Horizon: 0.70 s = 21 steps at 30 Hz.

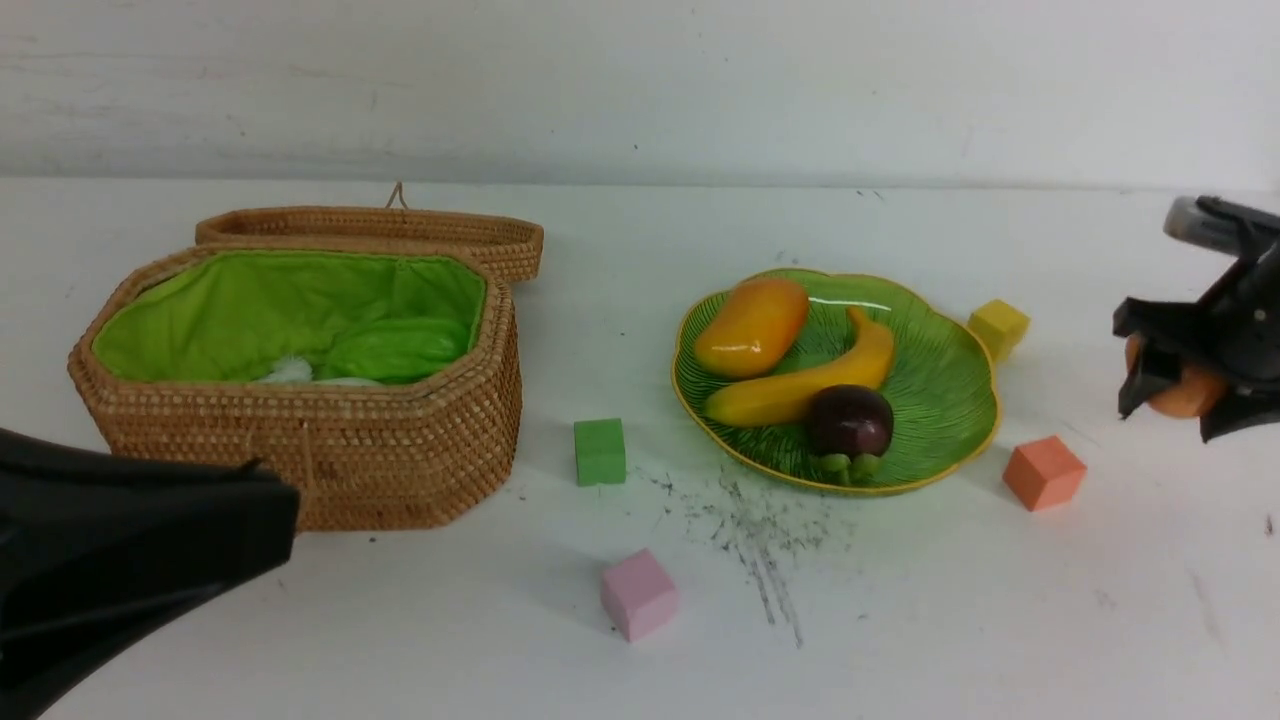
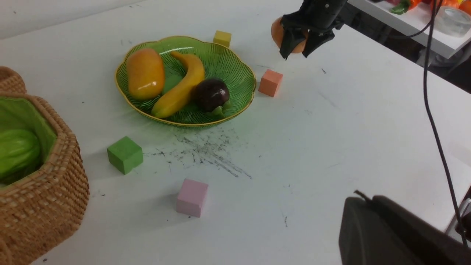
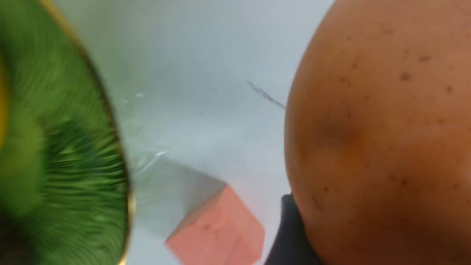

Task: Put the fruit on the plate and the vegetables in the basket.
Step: Use the right arm to grab a potato and put it into the left basket

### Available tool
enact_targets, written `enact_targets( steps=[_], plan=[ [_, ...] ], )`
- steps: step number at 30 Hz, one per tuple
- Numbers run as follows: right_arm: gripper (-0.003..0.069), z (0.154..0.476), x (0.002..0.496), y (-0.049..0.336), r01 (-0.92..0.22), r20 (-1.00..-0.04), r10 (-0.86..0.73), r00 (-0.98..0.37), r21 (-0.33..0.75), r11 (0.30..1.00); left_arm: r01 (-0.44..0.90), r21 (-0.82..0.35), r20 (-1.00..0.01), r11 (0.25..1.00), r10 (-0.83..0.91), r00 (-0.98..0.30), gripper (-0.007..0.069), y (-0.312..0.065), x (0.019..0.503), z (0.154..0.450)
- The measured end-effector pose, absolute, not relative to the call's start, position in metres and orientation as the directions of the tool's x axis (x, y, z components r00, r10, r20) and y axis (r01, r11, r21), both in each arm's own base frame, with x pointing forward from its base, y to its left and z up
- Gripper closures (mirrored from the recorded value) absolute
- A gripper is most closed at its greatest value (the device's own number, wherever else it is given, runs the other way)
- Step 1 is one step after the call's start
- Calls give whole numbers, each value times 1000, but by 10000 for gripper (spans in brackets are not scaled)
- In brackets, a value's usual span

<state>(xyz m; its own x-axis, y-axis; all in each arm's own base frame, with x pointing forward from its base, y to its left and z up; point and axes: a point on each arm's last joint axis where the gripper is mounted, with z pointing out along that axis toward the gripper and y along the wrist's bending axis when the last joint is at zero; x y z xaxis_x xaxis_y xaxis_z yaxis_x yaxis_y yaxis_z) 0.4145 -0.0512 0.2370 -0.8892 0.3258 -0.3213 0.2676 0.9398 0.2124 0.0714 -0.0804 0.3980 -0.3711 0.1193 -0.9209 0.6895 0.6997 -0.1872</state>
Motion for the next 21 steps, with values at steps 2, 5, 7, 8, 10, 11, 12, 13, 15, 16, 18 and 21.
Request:
enact_targets(
  steps=[2,5,7,8,10,11,12,13,15,16,18,21],
  plan=[
    [174,258,408,-47,244,-359,313,-879,223,944,688,-180,-922,703,123,-366,623,-80,72,398],
    [174,299,394,-16,107,-454,212,-865,245,964,674,-154,-927,723,131,-352,622,-78,74,398],
    [174,324,384,24,-65,-530,91,-843,268,961,636,-153,-924,756,120,-364,622,-75,77,397],
    [174,335,380,46,-158,-569,32,-822,281,947,616,-152,-920,773,116,-373,622,-73,78,396],
    [174,353,372,90,-330,-647,-68,-760,293,897,551,-145,-912,822,105,-397,622,-67,81,394],
    [174,362,368,115,-421,-693,-111,-713,295,858,512,-139,-908,848,98,-409,622,-63,83,393],
    [174,371,364,135,-496,-735,-141,-663,290,818,475,-127,-906,871,93,-413,622,-59,84,393],
    [174,378,360,160,-572,-777,-169,-606,278,772,432,-127,-903,893,76,-423,622,-53,84,392],
    [174,386,353,208,-688,-846,-198,-495,242,685,357,-139,-900,924,33,-435,621,-44,84,392],
    [174,389,350,232,-734,-878,-205,-433,212,645,322,-144,-900,936,12,-437,621,-39,83,393],
    [174,389,348,267,-790,-919,-210,-333,151,595,280,-149,-901,948,-14,-433,621,-32,81,394],
    [174,376,352,322,-832,-961,-215,-172,25,554,233,-154,-894,960,-35,-446,621,-26,80,393]
  ],
)
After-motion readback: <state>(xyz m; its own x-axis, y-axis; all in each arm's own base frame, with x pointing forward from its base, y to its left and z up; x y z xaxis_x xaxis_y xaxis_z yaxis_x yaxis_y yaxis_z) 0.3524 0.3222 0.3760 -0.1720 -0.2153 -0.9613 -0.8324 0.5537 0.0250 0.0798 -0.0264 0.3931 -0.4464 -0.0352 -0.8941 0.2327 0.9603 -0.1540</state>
